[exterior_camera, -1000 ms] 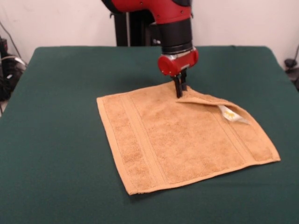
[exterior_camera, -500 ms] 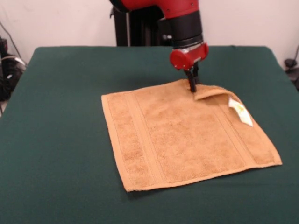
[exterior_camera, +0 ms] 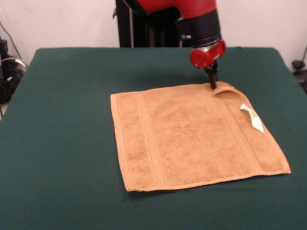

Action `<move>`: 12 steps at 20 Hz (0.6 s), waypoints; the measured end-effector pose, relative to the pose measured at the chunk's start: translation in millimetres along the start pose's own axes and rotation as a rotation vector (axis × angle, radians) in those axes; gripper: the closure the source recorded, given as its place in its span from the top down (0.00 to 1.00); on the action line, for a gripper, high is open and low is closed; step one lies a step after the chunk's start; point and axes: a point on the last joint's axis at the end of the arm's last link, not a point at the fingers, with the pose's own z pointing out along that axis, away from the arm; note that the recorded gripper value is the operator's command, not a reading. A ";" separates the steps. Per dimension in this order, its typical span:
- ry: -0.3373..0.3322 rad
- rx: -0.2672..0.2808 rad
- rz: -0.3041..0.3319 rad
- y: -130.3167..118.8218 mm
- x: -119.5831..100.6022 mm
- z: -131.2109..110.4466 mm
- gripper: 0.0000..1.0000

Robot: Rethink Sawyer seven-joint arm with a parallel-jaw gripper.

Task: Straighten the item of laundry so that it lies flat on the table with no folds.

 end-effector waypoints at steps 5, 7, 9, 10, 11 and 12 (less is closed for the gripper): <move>-0.023 0.018 -0.045 24.3 -8.9 11.2 0.00; -0.028 0.039 -0.060 27.1 -9.1 12.0 0.00; -0.026 0.062 -0.075 30.3 -8.5 12.0 0.00; -0.026 0.069 -0.079 31.3 -8.7 12.3 0.00; -0.022 0.087 -0.089 33.8 -9.0 12.8 0.00; -0.020 0.096 -0.094 35.2 -9.1 13.1 0.00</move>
